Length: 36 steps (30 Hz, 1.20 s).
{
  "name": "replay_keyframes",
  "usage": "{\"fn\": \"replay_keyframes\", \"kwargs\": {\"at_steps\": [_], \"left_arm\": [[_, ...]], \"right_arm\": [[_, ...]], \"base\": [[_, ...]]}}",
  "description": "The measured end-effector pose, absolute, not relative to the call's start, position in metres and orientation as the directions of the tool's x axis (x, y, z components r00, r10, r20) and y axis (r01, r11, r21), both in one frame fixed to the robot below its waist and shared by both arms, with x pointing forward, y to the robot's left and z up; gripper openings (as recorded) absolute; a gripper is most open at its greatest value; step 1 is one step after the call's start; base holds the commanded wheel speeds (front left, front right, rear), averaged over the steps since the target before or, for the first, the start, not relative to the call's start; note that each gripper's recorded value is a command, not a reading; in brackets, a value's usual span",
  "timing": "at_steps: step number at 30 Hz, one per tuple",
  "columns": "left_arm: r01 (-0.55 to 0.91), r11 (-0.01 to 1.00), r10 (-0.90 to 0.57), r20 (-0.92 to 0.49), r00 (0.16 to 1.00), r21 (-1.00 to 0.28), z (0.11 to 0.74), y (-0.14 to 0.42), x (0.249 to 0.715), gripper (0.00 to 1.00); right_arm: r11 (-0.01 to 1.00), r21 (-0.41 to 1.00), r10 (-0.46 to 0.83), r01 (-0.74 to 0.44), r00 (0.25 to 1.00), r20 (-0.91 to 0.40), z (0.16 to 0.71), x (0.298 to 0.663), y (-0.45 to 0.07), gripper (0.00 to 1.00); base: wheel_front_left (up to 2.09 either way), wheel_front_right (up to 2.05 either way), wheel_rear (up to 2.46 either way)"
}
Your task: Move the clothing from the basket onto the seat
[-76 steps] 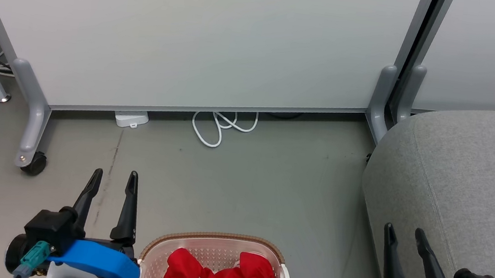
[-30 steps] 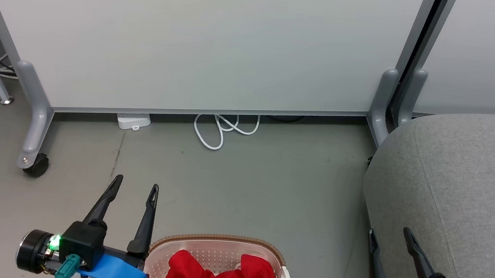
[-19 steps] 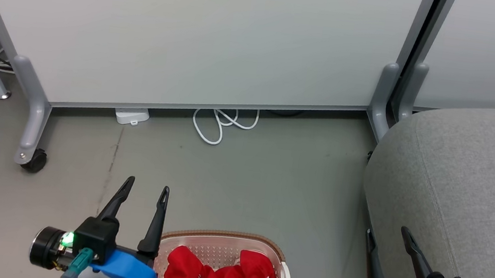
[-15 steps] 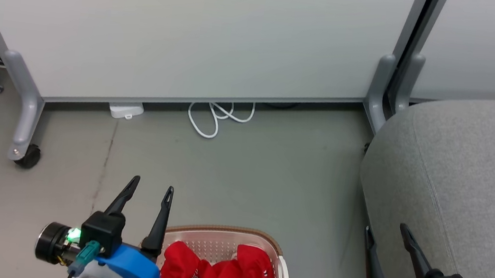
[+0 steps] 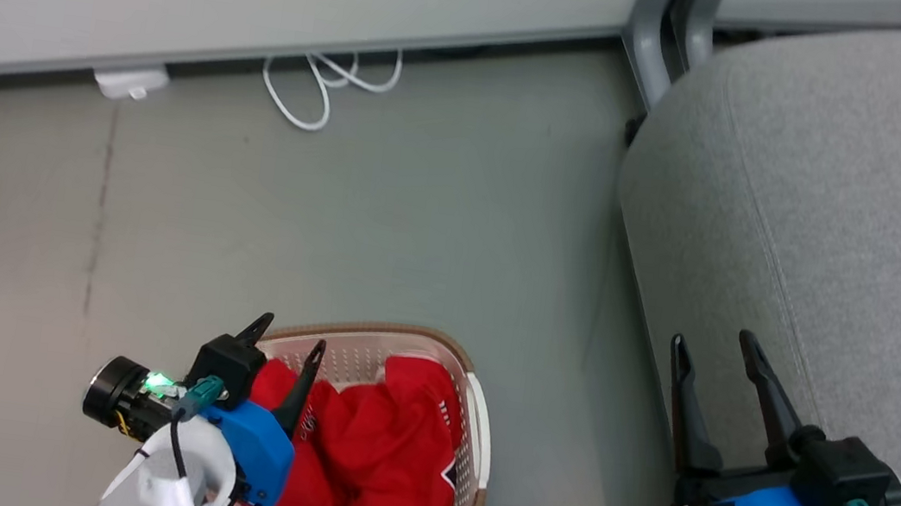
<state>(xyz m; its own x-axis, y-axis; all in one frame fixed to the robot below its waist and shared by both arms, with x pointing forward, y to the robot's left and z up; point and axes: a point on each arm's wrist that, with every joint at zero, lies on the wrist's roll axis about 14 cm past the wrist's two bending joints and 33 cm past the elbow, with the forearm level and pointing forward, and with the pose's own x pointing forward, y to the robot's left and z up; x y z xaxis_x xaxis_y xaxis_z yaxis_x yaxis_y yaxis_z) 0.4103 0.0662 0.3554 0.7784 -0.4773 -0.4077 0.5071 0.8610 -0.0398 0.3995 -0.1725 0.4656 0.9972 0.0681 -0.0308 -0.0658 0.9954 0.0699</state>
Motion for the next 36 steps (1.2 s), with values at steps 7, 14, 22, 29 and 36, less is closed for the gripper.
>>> {"fn": "replay_keyframes", "kwargs": {"at_steps": [7,14,22,29,36], "left_arm": [[0.549,0.831,-0.488,-0.585,0.647,-0.086,0.292,0.060,0.409,1.00],[0.530,0.838,-0.429,-0.753,0.499,-0.126,0.234,0.072,0.398,1.00],[0.485,0.858,-0.361,-0.870,0.335,-0.170,0.184,0.083,0.382,1.00],[0.430,0.882,-0.305,-0.930,0.207,-0.194,0.151,0.094,0.365,1.00],[0.418,0.884,-0.300,-0.940,0.163,-0.210,0.132,0.092,0.367,1.00]], "right_arm": [[0.997,0.066,0.036,-0.030,0.995,-0.089,0.442,0.414,-0.185,1.00],[0.998,0.056,0.024,-0.016,0.990,-0.136,0.418,0.431,-0.191,1.00],[0.999,0.042,0.027,-0.020,0.982,-0.187,0.389,0.448,-0.192,1.00],[0.999,0.036,0.029,-0.021,0.972,-0.231,0.365,0.456,-0.193,1.00],[0.999,0.029,0.030,-0.023,0.962,-0.270,0.343,0.460,-0.193,1.00]], "base": [[0.00,0.00,0.00],[0.00,0.00,0.00],[0.00,0.00,0.00],[0.00,0.00,0.00],[0.00,0.00,0.00]]}}
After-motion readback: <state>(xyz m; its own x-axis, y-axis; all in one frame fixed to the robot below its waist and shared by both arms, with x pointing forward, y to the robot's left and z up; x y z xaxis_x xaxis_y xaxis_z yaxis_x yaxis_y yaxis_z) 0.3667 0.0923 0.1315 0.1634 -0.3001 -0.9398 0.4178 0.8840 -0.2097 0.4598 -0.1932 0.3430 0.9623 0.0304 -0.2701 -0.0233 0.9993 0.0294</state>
